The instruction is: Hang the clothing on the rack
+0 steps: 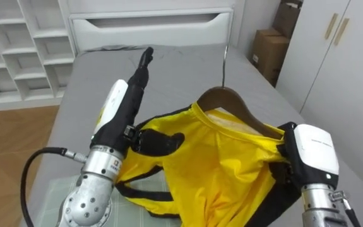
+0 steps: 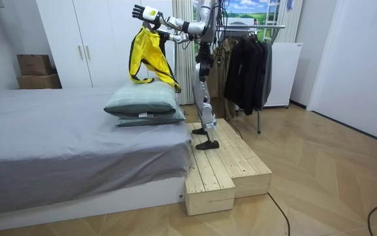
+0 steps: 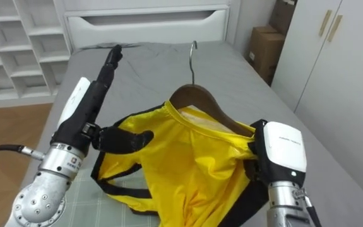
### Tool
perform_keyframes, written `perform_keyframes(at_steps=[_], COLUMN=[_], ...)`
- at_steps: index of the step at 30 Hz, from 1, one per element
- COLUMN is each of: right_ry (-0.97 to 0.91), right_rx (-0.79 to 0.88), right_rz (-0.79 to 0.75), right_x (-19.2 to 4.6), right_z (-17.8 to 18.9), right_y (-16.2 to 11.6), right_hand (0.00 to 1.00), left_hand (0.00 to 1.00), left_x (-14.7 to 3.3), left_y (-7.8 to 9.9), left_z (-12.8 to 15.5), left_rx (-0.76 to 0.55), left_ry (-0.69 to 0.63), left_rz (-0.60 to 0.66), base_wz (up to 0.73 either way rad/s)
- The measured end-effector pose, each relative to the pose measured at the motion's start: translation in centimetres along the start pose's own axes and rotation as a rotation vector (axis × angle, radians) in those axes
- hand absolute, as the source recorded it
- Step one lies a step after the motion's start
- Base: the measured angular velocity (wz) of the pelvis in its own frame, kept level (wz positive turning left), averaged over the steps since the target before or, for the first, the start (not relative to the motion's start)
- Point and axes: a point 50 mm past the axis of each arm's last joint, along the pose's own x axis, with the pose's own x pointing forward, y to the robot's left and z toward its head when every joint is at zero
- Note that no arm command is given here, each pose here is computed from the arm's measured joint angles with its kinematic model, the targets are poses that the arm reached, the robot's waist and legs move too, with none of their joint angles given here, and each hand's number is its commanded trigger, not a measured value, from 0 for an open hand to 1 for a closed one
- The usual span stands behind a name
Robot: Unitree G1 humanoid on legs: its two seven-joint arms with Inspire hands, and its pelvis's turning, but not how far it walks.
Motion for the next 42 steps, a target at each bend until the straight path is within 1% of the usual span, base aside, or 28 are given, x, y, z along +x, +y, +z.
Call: perform_keyframes(at_steps=[5, 8, 10, 12, 13, 15, 21, 22, 25, 26, 28, 29, 35, 37, 41, 42], right_ry=[0.0, 0.0, -0.001, 0.013, 0.021, 0.045, 0.091, 0.099, 0.11, 0.107, 0.093, 0.091, 0.105, 0.116, 0.118, 0.117], right_rx=[-0.014, -0.015, -0.04, -0.07, -0.073, -0.077, -0.1, -0.114, -0.138, -0.141, -0.153, -0.156, -0.189, -0.203, -0.218, -0.225], right_rz=[-0.021, -0.075, -0.109, -0.164, -0.177, -0.228, -0.275, -0.275, -0.295, -0.299, -0.317, -0.322, -0.408, -0.441, -0.436, -0.42], right_x=[0.3, 0.2, 0.0, 0.0, -0.1, -0.6, -1.8, -2.0, -2.5, -2.6, -2.8, -2.8, -2.9, -3.1, -3.9, -4.5], right_z=[-0.3, -0.6, -1.2, -2.2, -2.4, -3.0, -4.9, -5.3, -5.7, -5.7, -5.6, -5.6, -6.2, -6.5, -6.6, -6.6], right_y=[-0.6, -2.0, -3.0, -4.6, -5.0, -6.1, -7.4, -7.7, -8.6, -8.7, -9.4, -9.6, -12.0, -12.9, -13.2, -13.1], right_hand=[1.0, 1.0, 1.0, 1.0, 1.0, 1.0, 1.0, 1.0, 1.0, 1.0, 1.0, 1.0, 1.0, 1.0, 1.0, 1.0], left_hand=[0.0, 0.0, 0.0, 0.0, 0.0, 0.0, 0.0, 0.0, 0.0, 0.0, 0.0, 0.0, 0.0, 0.0, 0.0, 0.0], left_x=[-0.2, -0.5, -0.6, -0.8, -0.9, -1.5, -3.0, -3.5, -4.6, -5.0, -6.3, -6.6, -9.0, -10.3, -12.0, -12.7], left_y=[0.1, 0.7, 1.9, 3.8, 4.2, 5.6, 8.3, 8.8, 9.6, 9.7, 10.1, 10.2, 11.8, 12.4, 12.3, 12.1], left_z=[-0.3, -0.7, -1.2, -1.7, -1.9, -2.4, -3.6, -3.9, -4.7, -4.9, -5.8, -5.9, -6.9, -7.4, -8.7, -9.2], left_rx=[-0.002, 0.012, 0.03, 0.052, 0.055, 0.063, 0.115, 0.123, 0.14, 0.143, 0.159, 0.161, 0.202, 0.223, 0.235, 0.235], left_ry=[0.01, 0.027, 0.043, 0.062, 0.067, 0.084, 0.129, 0.145, 0.189, 0.202, 0.254, 0.265, 0.337, 0.37, 0.449, 0.485], left_rz=[-0.001, 0.017, 0.058, 0.158, 0.178, 0.244, 0.336, 0.358, 0.402, 0.406, 0.418, 0.421, 0.489, 0.512, 0.503, 0.495], base_wz=[-0.08, 0.0, 0.0, 0.0, 0.0, 0.0, 0.01, 0.0, 0.0, 0.0, -0.04, 0.0, 0.0, 0.0, 0.0, 0.0])
